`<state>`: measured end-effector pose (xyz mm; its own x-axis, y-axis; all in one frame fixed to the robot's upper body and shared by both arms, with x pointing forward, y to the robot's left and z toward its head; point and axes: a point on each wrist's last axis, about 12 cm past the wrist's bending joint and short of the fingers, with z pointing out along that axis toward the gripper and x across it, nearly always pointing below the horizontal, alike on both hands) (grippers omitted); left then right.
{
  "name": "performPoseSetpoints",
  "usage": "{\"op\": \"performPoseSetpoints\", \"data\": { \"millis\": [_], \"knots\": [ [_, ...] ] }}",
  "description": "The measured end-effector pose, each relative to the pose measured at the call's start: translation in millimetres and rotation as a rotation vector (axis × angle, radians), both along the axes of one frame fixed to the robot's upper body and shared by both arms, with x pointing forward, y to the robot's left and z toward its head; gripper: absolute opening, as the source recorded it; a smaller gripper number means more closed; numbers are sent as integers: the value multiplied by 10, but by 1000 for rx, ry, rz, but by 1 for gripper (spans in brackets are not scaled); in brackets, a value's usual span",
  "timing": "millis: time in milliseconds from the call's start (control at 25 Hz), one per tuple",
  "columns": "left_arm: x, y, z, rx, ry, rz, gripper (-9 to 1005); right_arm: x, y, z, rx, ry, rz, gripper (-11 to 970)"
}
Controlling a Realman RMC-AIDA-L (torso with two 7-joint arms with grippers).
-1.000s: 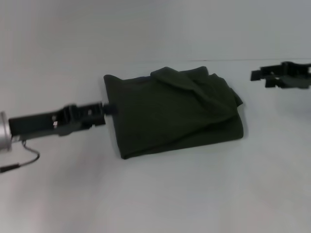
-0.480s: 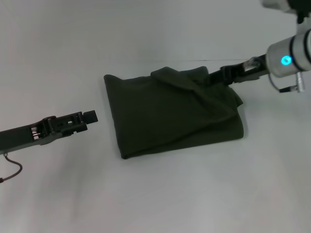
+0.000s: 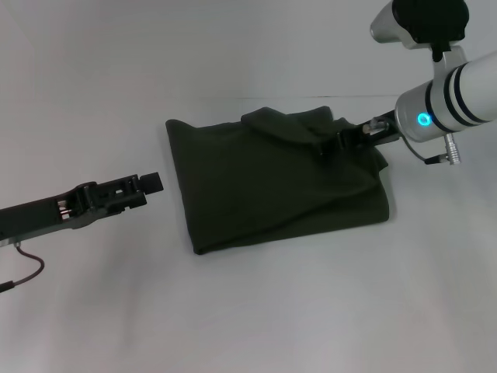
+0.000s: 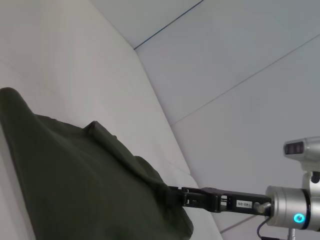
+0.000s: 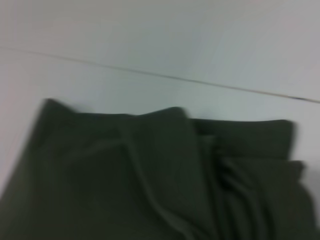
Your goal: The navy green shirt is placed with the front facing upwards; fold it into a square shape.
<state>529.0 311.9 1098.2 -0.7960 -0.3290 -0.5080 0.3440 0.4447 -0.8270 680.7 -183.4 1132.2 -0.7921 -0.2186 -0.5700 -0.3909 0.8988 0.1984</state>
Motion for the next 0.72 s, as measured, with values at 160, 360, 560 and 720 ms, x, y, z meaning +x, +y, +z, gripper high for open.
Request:
{"op": "performPoseSetpoints", "data": {
  "millis": [160,360,560,720],
  "knots": [
    [24,-14,3,0,-3,4,766,63,-55,15,-45,-46,-81,685],
    [32,-14,16,-13,-12,14,765,106,-222,32,-45,-52,-181,685],
    [34,-8,20,-26,-18,26,766,91,-515,45,-12,-30,-280,685],
    [42,-11,8,-28,-14,29,766,90,-621,70,39,-34,-290,685]
  ]
}}
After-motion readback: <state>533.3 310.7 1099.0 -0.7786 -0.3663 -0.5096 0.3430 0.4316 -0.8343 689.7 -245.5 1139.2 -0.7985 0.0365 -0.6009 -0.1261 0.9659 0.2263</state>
